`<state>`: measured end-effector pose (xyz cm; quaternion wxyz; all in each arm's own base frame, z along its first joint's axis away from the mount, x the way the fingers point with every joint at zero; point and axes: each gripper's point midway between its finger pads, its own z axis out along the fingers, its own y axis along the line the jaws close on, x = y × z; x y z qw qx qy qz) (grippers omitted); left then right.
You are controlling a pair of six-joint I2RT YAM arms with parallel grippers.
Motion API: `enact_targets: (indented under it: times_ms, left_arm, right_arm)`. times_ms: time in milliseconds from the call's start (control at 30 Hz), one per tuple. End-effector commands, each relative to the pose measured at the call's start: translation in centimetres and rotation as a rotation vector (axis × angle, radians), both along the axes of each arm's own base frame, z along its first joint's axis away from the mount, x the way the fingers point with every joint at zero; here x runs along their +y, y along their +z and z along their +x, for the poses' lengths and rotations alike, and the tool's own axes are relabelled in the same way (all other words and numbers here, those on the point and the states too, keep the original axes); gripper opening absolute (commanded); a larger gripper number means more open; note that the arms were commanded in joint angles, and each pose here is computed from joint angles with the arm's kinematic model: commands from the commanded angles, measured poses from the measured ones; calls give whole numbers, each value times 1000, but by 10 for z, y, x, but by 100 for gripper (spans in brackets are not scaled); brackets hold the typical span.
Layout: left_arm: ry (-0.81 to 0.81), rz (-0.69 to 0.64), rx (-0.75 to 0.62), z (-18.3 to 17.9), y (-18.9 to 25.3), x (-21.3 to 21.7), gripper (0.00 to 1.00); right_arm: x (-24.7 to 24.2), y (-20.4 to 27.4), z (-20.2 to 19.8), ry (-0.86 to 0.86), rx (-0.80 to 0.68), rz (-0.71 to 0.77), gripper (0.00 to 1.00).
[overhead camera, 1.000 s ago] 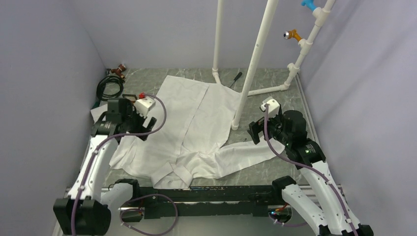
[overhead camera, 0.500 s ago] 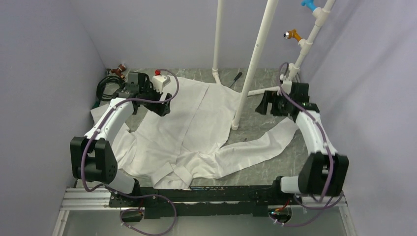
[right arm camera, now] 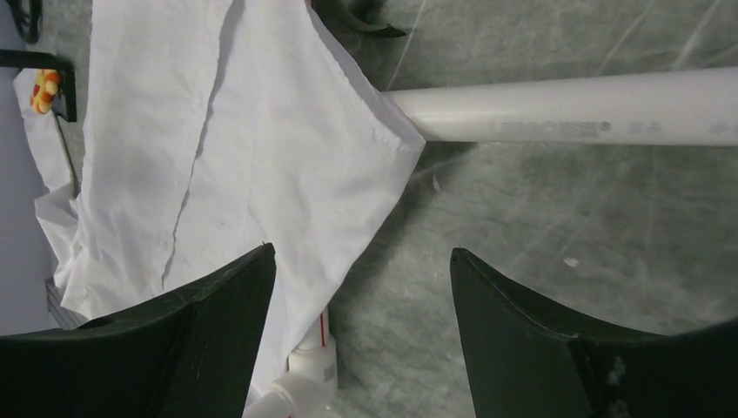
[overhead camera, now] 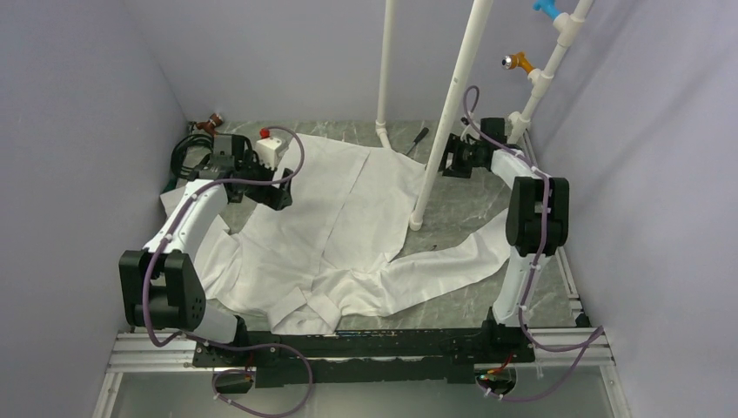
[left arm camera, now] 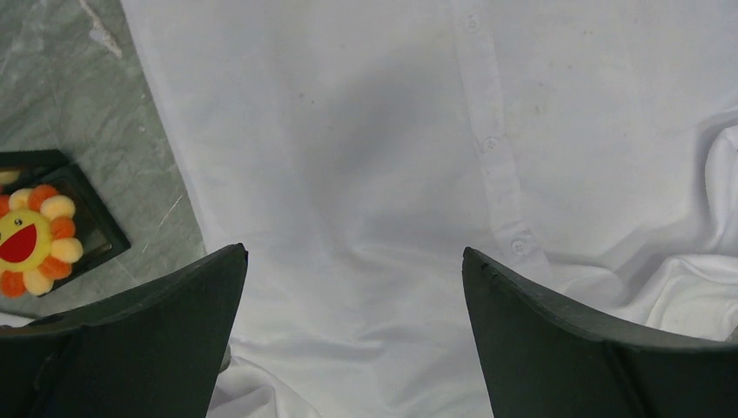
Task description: Remove the brooch from the garment
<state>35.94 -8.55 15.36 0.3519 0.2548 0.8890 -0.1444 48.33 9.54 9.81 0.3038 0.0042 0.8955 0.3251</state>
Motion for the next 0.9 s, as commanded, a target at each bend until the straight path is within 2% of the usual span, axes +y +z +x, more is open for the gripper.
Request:
enact_targets:
  times_ms: [0,267,433,600,733,867]
  left_arm:
    - [33,-47,-23,4,17,6,99]
    - [22,-40,-16,4,21,8,100]
    - [29,-32,-12,7,23,9,99]
    - [31,-28,-4,9,20,10,99]
    - [32,-24,3,11,17,10,99]
    - [33,-26,10,13,14,10,99]
  right_arm:
    - [19,14,20,38,-70,33,76]
    - [34,-21,30,54,-23,41,78]
    - [42,-27,38,70,-12,90,71]
    - [50,-24,39,100,-23,127,42]
    - [51,-16,42,116,-46,128,2]
    - [46,-5,58,105,-103,83,0]
